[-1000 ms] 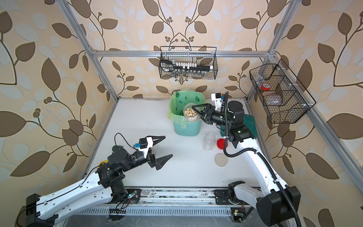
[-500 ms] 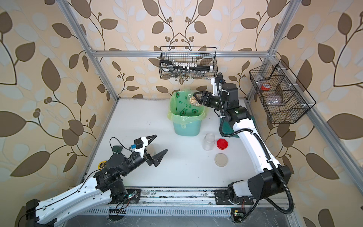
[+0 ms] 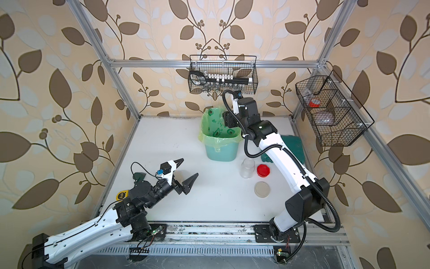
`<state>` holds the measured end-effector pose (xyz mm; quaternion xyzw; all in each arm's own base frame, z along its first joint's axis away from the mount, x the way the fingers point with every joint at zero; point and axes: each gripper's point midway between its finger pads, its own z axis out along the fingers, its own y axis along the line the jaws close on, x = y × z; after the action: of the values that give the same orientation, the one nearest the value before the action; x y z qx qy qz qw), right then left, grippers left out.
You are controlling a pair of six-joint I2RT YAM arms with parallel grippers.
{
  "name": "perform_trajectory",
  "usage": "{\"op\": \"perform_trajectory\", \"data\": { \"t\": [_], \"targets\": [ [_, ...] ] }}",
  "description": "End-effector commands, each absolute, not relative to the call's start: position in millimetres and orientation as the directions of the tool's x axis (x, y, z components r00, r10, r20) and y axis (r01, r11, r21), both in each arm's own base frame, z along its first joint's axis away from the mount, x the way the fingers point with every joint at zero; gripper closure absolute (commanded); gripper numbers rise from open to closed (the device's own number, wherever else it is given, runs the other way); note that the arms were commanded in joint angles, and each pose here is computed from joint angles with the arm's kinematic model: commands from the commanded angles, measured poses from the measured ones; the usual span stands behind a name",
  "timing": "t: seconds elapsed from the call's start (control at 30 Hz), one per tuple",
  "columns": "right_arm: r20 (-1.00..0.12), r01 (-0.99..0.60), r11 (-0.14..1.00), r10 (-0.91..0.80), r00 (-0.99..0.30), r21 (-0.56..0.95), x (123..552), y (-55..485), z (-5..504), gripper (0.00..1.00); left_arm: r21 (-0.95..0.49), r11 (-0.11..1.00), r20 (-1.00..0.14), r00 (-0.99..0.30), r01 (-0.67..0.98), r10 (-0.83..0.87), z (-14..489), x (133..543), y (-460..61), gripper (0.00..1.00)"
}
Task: Empty moldy peanuts from jars
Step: Pour the moldy peanuts from the jar into the trash bin.
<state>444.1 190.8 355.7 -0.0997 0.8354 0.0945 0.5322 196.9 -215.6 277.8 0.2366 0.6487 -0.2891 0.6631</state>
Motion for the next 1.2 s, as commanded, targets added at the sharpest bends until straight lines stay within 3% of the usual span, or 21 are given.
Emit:
{"op": "perform_trajectory", "data": {
  "t": [0.0,0.27,0.7,1.17],
  "targets": [
    [-0.938,-0.190,0.974,-0.177,-0.298,-0.123,450.9,185.4,386.6,1.00,-0.060,0.736,-0.994,0.026,0.674,-0.105,286.6,198.0,-211.2,0.01],
    [-0.889,-0.121,0.928,-0.372,-0.265,-0.352,449.9,201.1,384.1,1.00,-0.058,0.738,-0.995,0.025,0.672,-0.101,285.4,198.1,-210.6,0.01],
    [-0.845,-0.075,0.883,-0.466,-0.263,-0.464,448.2,201.2,390.7,1.00,-0.057,0.737,-0.995,0.020,0.673,-0.096,284.1,199.1,-212.4,0.01],
    [-0.706,-0.052,0.737,-0.663,-0.250,-0.674,439.3,225.7,386.4,1.00,-0.057,0.737,-0.995,0.019,0.673,-0.093,284.3,198.8,-212.1,0.01]
  ]
}}
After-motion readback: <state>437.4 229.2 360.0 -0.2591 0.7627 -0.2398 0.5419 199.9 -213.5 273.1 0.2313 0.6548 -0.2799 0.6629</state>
